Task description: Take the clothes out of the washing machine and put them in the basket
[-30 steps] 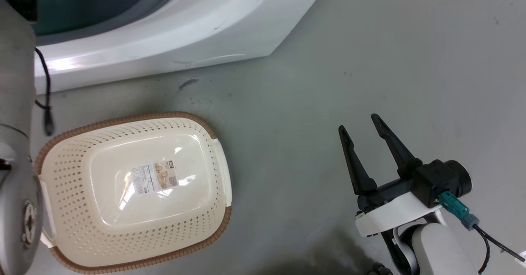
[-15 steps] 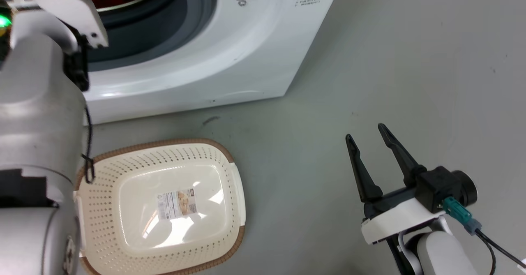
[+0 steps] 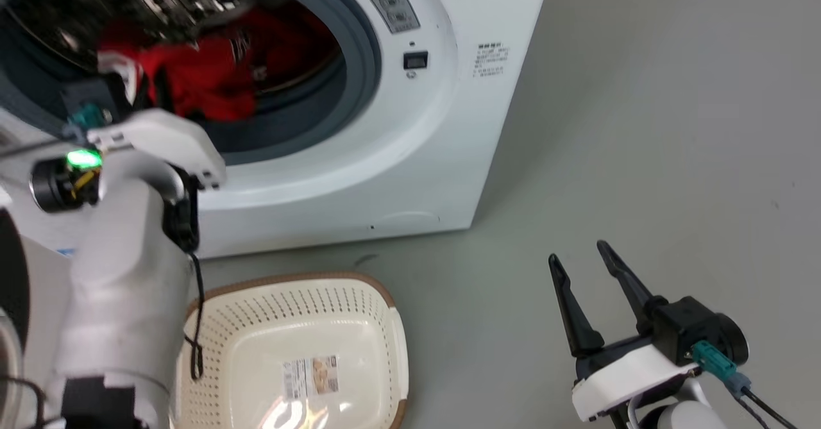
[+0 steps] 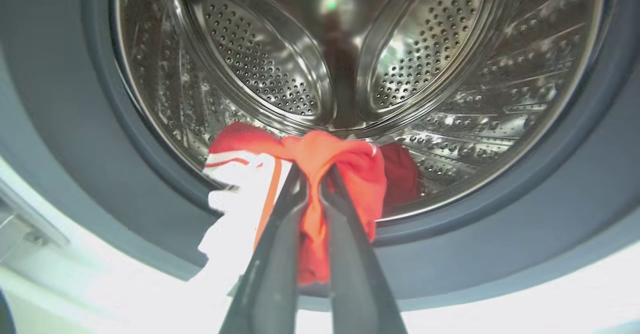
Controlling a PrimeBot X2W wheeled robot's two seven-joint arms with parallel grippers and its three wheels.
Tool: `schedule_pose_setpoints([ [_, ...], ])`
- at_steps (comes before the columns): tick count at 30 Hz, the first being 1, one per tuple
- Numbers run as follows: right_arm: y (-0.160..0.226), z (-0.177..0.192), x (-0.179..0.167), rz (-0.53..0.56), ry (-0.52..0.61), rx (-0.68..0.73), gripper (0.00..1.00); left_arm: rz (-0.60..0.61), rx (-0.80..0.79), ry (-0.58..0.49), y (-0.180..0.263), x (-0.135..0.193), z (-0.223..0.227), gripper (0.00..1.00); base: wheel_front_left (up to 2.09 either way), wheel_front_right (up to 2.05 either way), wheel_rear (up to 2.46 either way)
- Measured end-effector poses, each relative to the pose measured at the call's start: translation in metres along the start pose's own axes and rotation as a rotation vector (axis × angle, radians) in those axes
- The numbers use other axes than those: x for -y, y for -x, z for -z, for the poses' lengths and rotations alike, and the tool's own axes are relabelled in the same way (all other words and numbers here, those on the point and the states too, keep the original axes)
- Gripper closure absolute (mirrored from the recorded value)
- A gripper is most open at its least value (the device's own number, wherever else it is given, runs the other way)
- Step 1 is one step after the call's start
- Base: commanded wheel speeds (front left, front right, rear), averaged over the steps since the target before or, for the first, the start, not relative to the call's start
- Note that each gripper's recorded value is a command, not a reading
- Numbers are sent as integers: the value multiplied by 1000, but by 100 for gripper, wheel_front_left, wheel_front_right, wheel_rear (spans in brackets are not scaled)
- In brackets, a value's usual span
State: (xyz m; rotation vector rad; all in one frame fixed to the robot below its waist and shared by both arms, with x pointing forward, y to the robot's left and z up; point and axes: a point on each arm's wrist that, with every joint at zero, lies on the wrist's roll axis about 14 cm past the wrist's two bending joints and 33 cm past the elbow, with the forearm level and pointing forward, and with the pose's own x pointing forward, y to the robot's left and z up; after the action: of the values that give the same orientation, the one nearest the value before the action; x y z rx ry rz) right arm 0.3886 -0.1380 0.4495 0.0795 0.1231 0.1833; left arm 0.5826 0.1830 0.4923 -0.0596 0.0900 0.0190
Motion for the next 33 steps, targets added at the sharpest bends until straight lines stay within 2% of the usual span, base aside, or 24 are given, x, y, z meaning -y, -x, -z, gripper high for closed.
schedule_pose_setpoints([
  [18, 38, -38, -23, -42, -3, 101, 0, 48, 265, 55, 107, 4, -64, 100, 0, 0, 0],
  [29, 41, -39, -34, -76, -1, 97, 0, 67, 335, 56, 168, 9, -65, 100, 0, 0, 0],
  [33, 38, -41, -42, -105, 1, 101, 0, 58, 291, 54, 186, 8, -44, 100, 0, 0, 0],
])
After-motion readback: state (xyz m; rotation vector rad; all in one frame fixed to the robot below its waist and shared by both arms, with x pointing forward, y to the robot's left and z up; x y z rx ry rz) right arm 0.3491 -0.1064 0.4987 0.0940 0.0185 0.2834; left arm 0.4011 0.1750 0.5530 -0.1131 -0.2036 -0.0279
